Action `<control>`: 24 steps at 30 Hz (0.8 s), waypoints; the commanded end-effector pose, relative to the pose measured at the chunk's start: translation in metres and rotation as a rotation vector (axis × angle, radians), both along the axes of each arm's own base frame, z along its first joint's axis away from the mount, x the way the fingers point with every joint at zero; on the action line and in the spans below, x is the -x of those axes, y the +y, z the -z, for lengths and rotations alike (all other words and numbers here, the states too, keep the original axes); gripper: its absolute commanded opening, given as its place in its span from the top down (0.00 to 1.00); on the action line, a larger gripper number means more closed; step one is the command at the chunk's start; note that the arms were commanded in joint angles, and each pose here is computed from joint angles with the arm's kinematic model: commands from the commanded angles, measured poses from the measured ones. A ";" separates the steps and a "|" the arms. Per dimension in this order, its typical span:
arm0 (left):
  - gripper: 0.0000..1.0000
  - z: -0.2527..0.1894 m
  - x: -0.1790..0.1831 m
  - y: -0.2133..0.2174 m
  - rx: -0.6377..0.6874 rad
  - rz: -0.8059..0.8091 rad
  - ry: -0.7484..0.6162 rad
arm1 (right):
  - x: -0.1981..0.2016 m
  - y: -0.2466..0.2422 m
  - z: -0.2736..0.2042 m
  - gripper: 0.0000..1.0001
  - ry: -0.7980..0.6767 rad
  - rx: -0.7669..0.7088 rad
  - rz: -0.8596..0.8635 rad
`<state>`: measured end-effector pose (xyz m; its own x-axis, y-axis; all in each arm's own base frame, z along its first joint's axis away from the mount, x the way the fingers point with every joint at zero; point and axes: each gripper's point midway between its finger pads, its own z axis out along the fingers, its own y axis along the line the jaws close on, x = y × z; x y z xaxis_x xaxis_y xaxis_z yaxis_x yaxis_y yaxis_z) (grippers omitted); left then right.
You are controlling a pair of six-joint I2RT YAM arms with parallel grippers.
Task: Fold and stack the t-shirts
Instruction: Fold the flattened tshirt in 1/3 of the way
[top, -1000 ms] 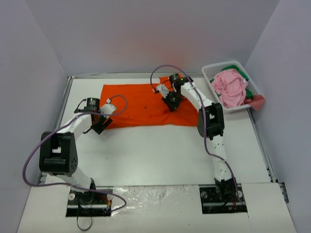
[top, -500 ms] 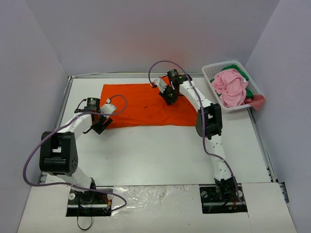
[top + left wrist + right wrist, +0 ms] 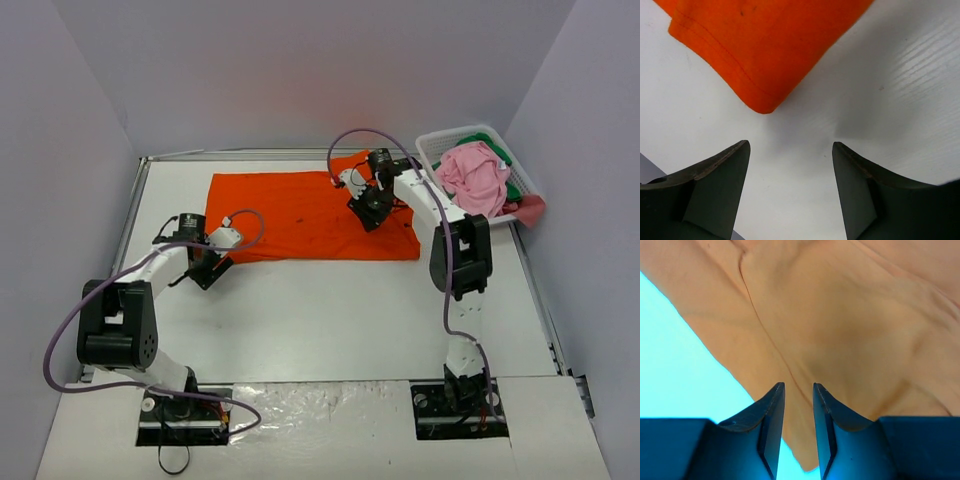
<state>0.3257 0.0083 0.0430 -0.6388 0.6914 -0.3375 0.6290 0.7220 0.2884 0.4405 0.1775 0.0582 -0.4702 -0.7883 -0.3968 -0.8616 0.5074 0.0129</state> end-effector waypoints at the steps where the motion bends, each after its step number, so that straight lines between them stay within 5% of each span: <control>1: 0.35 -0.008 -0.007 -0.005 0.028 0.040 -0.041 | 0.006 -0.017 -0.039 0.74 -0.050 -0.015 0.037; 10: 0.35 0.008 -0.024 -0.004 0.013 0.046 -0.034 | 0.037 -0.053 -0.041 0.74 -0.014 0.007 0.093; 24: 0.70 0.018 -0.035 -0.009 0.038 0.073 -0.008 | 0.060 -0.080 -0.046 0.73 0.005 0.010 0.159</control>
